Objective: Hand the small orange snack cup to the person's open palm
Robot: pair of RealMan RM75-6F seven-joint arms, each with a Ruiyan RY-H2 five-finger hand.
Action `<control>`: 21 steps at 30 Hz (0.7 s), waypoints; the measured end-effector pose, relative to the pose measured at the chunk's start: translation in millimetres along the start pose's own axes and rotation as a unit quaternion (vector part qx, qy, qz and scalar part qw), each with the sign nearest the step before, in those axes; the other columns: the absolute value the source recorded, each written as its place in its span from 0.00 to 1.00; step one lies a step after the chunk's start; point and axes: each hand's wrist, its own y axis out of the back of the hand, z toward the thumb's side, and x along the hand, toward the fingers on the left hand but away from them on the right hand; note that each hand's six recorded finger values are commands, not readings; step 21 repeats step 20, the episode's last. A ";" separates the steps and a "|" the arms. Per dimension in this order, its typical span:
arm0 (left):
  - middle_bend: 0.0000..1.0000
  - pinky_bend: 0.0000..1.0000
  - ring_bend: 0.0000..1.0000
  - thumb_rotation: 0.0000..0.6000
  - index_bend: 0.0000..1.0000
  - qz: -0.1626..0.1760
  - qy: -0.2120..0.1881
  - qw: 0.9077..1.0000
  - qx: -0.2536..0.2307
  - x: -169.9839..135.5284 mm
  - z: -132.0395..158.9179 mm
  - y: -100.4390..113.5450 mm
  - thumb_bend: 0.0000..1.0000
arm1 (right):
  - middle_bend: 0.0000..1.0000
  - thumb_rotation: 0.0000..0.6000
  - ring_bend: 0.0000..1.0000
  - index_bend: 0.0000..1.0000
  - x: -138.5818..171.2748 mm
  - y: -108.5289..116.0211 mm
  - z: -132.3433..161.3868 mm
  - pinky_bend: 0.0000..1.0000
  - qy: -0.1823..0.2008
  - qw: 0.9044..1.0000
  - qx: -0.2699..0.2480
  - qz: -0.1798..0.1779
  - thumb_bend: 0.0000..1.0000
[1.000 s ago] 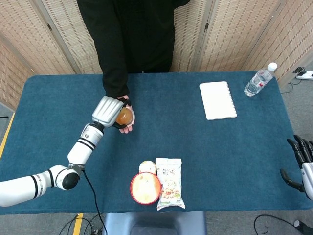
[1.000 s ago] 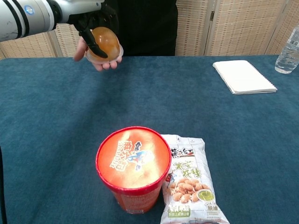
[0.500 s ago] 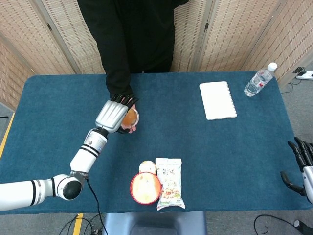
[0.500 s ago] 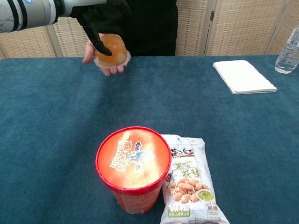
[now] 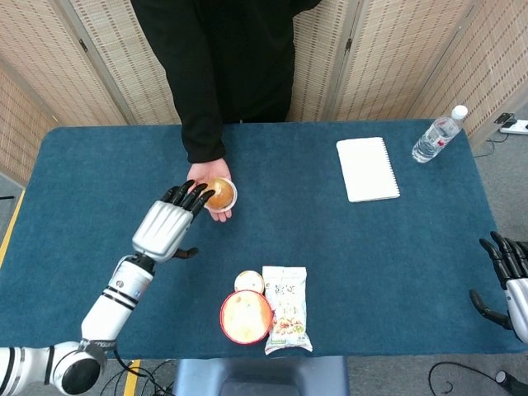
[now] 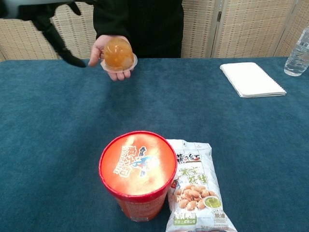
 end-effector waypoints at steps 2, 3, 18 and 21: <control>0.09 0.18 0.03 1.00 0.09 0.017 0.007 1.000 0.012 -23.7 -14.4 -4.9 0.08 | 0.00 1.00 0.00 0.00 -1.3 -2.6 0.8 0.00 0.000 1.000 0.004 0.005 0.28; 0.09 0.18 0.03 1.00 0.09 0.027 0.012 0.999 0.016 -35.0 -21.6 -7.2 0.08 | 0.00 1.00 0.00 0.00 -2.4 -4.4 1.3 0.00 -0.001 1.000 0.007 0.007 0.28; 0.08 0.18 0.03 1.00 0.05 0.118 0.136 0.983 -0.046 -209.2 -155.1 -70.9 0.08 | 0.00 1.00 0.00 0.00 -27.8 -38.4 8.2 0.00 -0.044 0.997 0.052 0.049 0.28; 0.08 0.18 0.03 1.00 0.05 0.118 0.146 0.981 -0.050 -214.1 -160.7 -73.2 0.08 | 0.00 1.00 0.00 0.00 -30.5 -39.6 8.1 0.00 -0.047 0.996 0.052 0.050 0.28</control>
